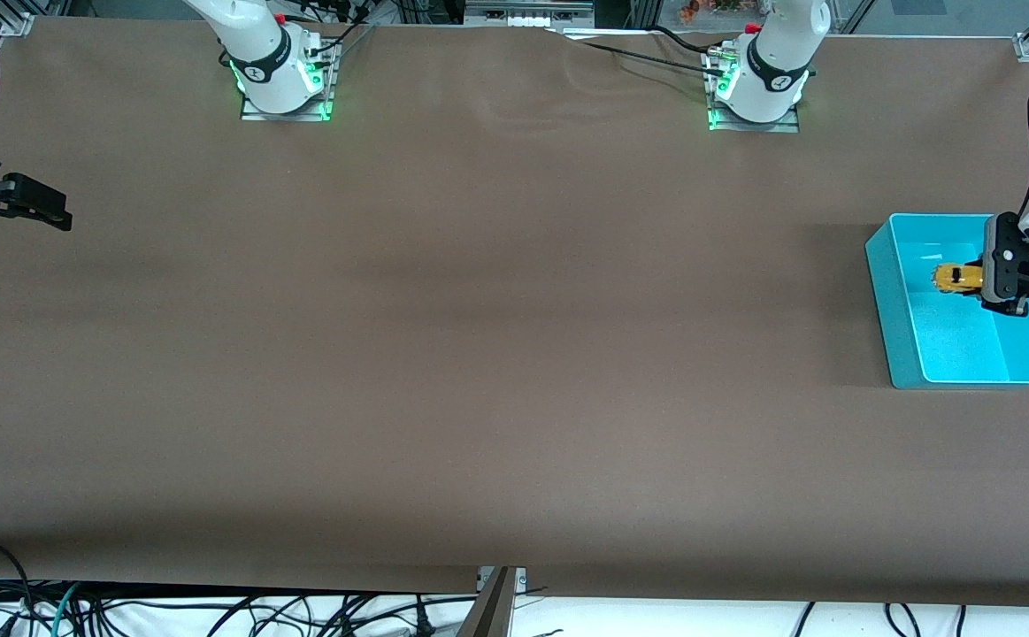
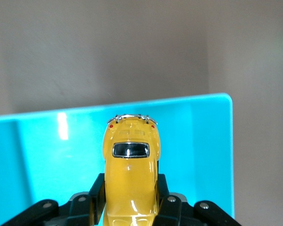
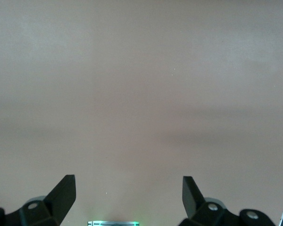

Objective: Wind and store yellow beetle car
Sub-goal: 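Carry the car into the cyan bin and open the left gripper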

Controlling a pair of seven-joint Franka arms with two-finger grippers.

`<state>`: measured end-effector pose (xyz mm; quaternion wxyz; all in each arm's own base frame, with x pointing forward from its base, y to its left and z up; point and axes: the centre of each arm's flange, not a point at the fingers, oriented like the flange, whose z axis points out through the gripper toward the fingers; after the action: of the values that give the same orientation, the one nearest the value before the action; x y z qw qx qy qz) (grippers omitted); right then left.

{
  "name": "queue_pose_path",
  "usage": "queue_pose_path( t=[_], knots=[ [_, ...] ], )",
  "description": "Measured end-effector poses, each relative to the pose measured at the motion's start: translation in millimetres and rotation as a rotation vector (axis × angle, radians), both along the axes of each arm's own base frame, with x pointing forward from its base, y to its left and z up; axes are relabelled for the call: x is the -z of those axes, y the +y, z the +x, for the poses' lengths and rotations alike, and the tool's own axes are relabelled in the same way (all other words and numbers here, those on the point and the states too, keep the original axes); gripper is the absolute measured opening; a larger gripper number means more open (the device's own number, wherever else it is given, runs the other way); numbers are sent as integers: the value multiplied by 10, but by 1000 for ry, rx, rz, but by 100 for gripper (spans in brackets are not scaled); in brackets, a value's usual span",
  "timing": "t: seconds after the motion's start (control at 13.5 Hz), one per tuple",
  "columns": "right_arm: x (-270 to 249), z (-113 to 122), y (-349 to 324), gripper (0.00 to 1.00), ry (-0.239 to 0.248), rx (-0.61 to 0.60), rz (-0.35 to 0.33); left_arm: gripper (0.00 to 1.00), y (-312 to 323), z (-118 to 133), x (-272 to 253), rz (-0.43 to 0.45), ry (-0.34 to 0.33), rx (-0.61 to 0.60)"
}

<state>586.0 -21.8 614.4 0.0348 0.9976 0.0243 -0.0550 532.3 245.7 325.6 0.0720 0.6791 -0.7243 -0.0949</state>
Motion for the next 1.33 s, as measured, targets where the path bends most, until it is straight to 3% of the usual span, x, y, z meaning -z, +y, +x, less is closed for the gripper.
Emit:
queue_pose_path(
  t=[0.22, 0.44, 0.66, 0.74, 1.11, 1.33],
  knots=[
    [0, 0, -3, 100, 0, 5, -1, 45, 236, -347, 465, 2, -18, -41],
    [0, 0, -4, 100, 0, 7, -1, 45, 330, -674, 894, -9, 21, -62],
    [0, 0, -2, 100, 0, 7, -1, 45, 370, -815, 1167, -20, 30, -77],
    [0, 0, -2, 100, 0, 7, -1, 51, 380, -834, 1217, -21, 30, -80],
    [0, 0, -2, 100, -1, 8, -1, 100, 410, -862, 1308, -25, 36, -86],
    [0, 0, -3, 100, -1, 8, -1, 100, 448, -595, 971, 13, -44, -62]
  ],
)
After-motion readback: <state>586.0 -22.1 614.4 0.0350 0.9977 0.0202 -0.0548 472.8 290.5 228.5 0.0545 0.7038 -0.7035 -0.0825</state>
